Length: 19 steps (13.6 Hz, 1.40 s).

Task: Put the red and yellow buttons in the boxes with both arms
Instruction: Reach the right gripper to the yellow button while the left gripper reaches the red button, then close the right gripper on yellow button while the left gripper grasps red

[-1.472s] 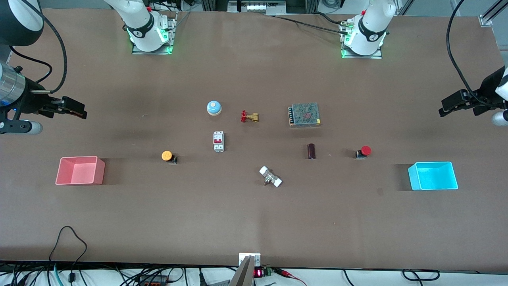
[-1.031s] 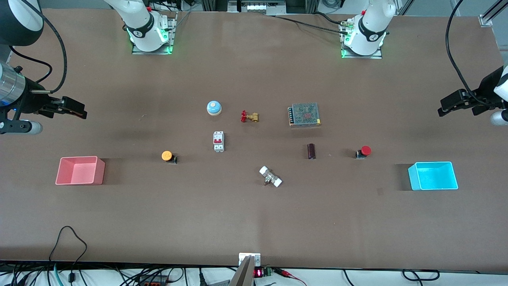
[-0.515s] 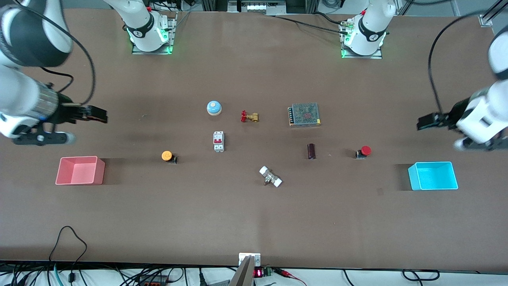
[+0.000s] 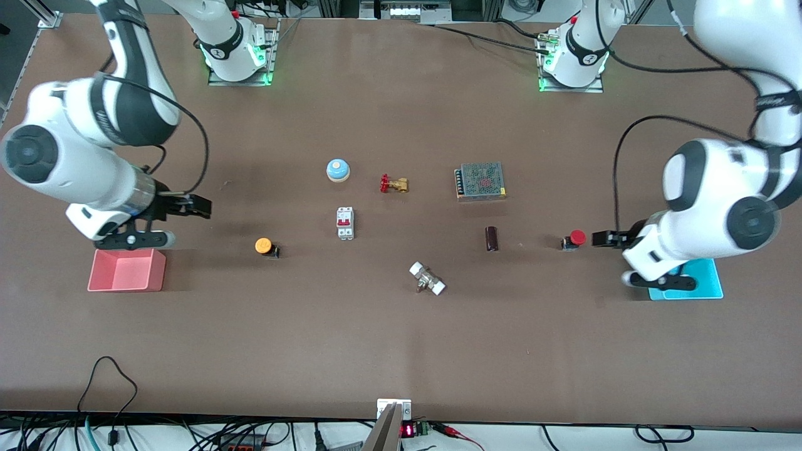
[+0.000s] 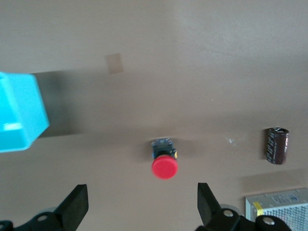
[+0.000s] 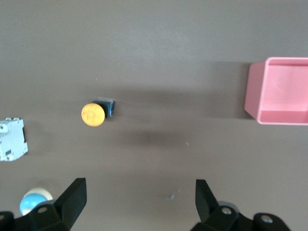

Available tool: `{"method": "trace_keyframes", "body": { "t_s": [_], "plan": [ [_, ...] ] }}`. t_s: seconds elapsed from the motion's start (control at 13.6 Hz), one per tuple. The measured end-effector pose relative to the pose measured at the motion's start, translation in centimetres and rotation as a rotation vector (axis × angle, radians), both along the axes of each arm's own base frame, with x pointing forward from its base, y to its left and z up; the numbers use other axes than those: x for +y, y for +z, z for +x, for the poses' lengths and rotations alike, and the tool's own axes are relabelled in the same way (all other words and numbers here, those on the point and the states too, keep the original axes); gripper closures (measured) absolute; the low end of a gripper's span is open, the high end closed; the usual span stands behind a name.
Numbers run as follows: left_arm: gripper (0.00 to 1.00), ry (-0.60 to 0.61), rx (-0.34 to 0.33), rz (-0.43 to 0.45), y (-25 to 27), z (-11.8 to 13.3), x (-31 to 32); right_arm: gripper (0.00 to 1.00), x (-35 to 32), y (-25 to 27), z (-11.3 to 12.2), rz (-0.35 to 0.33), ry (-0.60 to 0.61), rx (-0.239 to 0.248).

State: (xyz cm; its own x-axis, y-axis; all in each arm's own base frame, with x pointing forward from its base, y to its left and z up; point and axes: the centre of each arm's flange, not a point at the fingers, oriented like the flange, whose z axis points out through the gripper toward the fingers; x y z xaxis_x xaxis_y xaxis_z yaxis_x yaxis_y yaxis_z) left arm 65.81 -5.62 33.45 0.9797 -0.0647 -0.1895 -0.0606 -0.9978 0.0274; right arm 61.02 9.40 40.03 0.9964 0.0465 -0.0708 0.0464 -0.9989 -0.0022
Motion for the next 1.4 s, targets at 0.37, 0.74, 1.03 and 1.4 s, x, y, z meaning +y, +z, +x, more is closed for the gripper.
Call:
{"method": "trace_keyframes", "body": {
  "t_s": [0.37, 0.74, 1.03, 1.4],
  "plan": [
    [0.00, -0.005, -0.020, 0.002, -8.3, -1.3, -0.5, 0.00, 8.1, -6.6, -2.7, 0.015, -0.006, -0.092],
    [0.00, 0.010, 0.008, -0.010, -11.1, -2.7, -0.5, 0.00, 8.7, -10.1, -1.7, 0.014, 0.013, -0.147],
    [0.00, 0.059, 0.039, -0.051, -12.9, -4.5, -0.6, 0.00, 8.2, -12.8, -0.7, 0.000, 0.029, -0.181],
    [0.06, 0.065, 0.060, -0.054, -13.6, -5.5, -0.5, 0.00, 8.2, -15.4, -0.4, 0.001, 0.035, -0.189]
  ]
}}
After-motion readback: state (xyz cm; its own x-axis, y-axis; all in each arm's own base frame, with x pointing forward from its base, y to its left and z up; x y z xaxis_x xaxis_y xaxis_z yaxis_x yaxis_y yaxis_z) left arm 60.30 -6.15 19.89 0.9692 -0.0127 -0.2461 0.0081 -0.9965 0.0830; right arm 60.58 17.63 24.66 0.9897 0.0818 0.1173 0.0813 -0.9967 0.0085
